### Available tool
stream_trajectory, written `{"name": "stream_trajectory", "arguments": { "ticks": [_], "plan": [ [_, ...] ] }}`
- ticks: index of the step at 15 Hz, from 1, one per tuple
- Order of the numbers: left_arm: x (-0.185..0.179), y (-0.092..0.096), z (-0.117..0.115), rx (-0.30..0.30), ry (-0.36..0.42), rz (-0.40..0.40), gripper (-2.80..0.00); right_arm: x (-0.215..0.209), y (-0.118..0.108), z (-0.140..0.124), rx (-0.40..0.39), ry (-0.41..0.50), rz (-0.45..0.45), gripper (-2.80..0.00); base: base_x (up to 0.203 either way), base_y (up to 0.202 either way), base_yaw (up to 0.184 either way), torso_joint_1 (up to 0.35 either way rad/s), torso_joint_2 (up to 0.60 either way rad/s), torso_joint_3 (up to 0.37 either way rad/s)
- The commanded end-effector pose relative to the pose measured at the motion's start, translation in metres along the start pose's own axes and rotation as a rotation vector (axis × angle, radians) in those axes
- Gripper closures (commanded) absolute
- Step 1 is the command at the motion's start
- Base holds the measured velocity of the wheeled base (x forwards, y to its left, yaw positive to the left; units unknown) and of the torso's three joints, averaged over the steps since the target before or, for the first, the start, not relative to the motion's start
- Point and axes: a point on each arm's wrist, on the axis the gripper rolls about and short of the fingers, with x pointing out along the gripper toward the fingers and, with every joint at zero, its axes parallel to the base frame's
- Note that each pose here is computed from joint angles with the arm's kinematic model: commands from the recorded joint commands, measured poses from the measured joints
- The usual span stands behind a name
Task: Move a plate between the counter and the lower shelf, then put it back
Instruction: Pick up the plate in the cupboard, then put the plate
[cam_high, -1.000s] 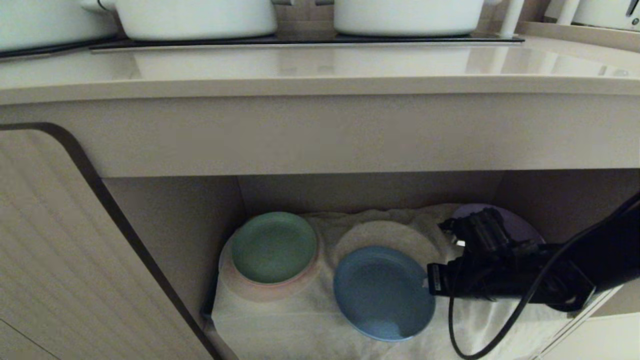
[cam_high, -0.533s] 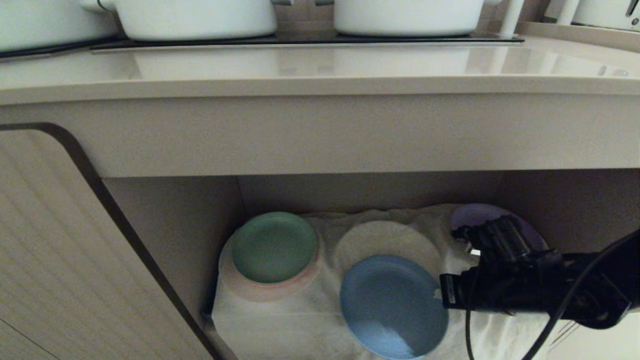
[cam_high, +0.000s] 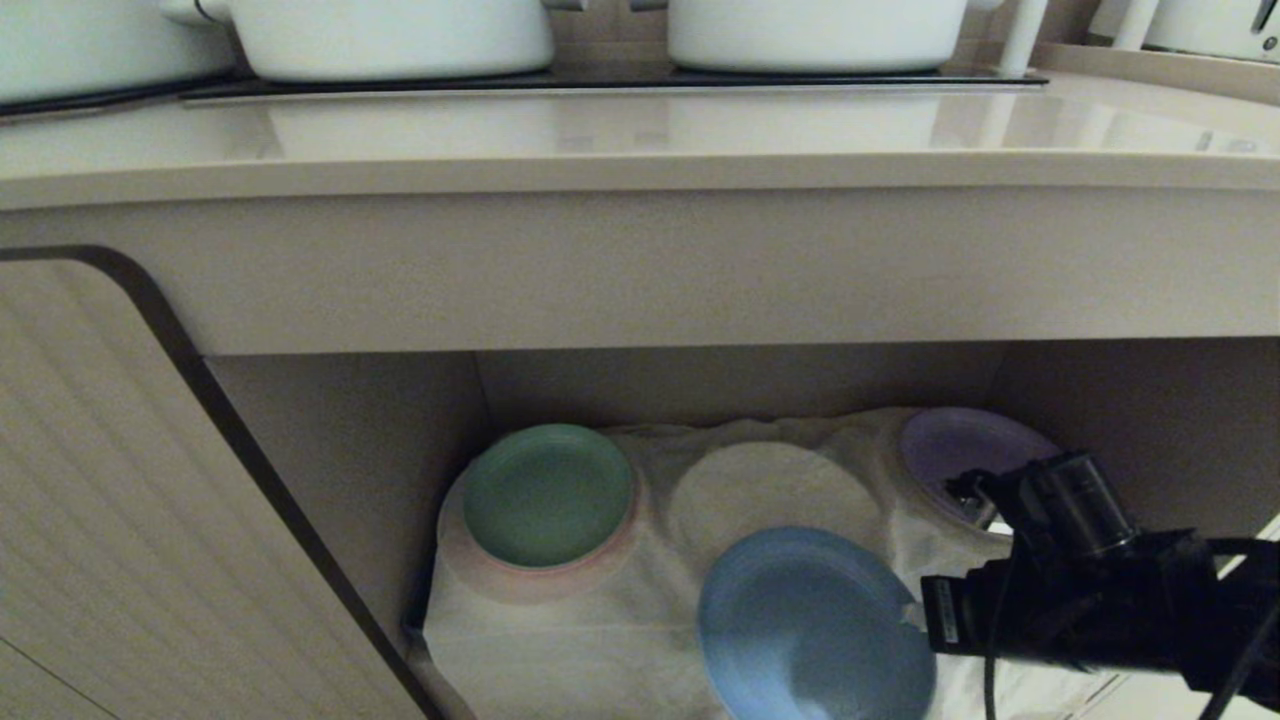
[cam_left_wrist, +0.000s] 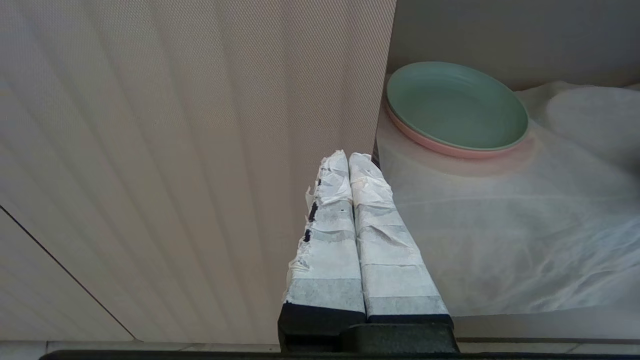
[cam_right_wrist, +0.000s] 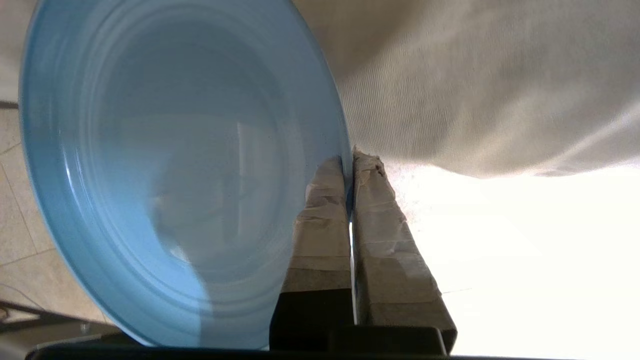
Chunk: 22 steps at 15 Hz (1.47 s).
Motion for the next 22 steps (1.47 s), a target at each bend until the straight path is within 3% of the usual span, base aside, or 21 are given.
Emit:
{"name": "stream_trajectory", "arguments": {
  "ticks": [1, 14, 18, 22],
  "plan": [
    [0.000, 0.000, 0.000, -0.001, -0.001, 0.000, 0.00, -0.013, -0.001, -0.005, 0.001, -0.024, 0.010, 0.00, 0.000, 0.000, 0.000, 0.000, 0.00, 0.000],
    [0.000, 0.000, 0.000, -0.001, 0.000, 0.000, 0.00, -0.061, -0.019, -0.044, 0.015, -0.029, -0.049, 0.00, 0.000, 0.000, 0.000, 0.000, 0.00, 0.000],
    [0.000, 0.000, 0.000, -0.001, 0.000, 0.000, 0.00, -0.072, -0.025, -0.056, 0.017, -0.015, -0.131, 0.00, 0.000, 0.000, 0.000, 0.000, 0.00, 0.000],
    [0.000, 0.000, 0.000, -0.001, -0.001, 0.000, 0.00, -0.083, -0.028, -0.062, -0.014, -0.065, -0.177, 0.00, 0.000, 0.000, 0.000, 0.000, 0.00, 0.000]
  ]
}}
